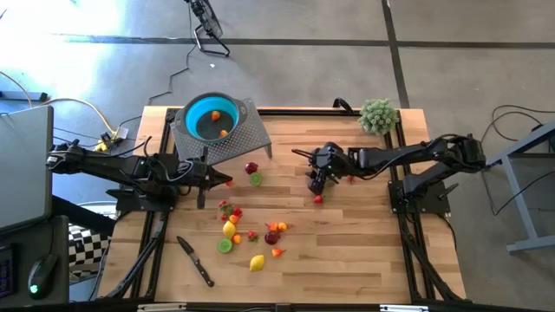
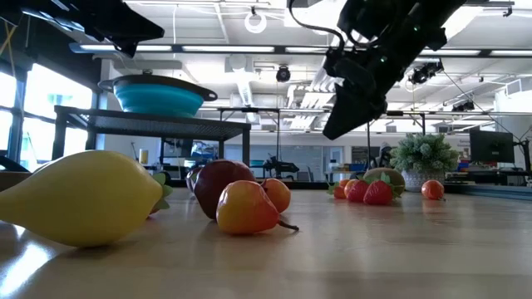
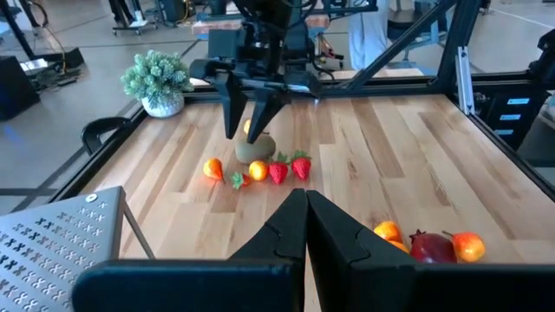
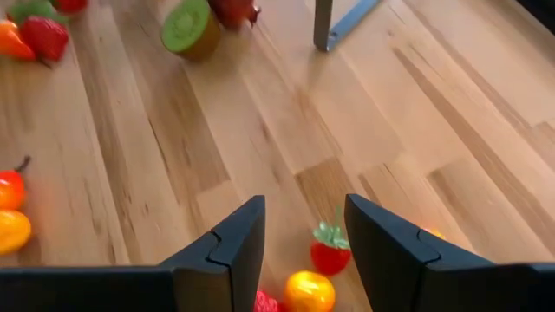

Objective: Pick & Place Fruit
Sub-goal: Put the red strawberry into the blue strainer bowl on the shelf

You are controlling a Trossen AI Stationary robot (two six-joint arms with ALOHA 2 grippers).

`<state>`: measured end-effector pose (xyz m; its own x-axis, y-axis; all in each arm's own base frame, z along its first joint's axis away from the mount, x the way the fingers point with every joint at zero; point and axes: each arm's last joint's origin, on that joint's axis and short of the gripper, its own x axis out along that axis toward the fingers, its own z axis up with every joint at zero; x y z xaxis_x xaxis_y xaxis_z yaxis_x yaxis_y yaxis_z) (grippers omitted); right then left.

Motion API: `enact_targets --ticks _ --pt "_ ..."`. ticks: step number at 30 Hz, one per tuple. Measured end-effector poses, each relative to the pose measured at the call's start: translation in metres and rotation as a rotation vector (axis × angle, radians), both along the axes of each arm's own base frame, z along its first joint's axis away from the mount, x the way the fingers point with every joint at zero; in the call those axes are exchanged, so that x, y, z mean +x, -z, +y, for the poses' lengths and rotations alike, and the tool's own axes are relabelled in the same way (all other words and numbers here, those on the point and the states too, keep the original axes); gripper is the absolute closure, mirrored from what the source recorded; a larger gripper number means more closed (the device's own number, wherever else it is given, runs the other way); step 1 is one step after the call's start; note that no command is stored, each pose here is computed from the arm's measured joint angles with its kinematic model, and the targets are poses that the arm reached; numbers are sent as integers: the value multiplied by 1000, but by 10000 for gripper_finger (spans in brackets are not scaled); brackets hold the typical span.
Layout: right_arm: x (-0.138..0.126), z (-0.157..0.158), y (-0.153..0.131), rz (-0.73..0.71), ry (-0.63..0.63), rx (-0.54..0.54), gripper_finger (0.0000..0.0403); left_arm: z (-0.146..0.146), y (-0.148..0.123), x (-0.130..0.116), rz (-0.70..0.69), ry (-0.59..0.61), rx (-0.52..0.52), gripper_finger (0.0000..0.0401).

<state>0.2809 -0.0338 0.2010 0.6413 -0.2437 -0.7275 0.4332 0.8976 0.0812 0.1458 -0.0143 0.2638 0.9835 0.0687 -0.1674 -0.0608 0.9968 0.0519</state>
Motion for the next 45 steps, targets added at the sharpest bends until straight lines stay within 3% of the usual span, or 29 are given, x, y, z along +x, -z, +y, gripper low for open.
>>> enact_targets --ticks 7,18,37,45 --pt "3 1 7 20 3 5 251 0 0 0 0 0 0 398" --pt "16 -3 45 135 45 -44 251 0 0 0 0 3 -7 398" --pt "19 -6 48 121 87 -93 251 0 1 0 5 -1 -21 398" --pt "25 -5 62 137 89 -88 251 0 1 0 6 -4 -24 398"
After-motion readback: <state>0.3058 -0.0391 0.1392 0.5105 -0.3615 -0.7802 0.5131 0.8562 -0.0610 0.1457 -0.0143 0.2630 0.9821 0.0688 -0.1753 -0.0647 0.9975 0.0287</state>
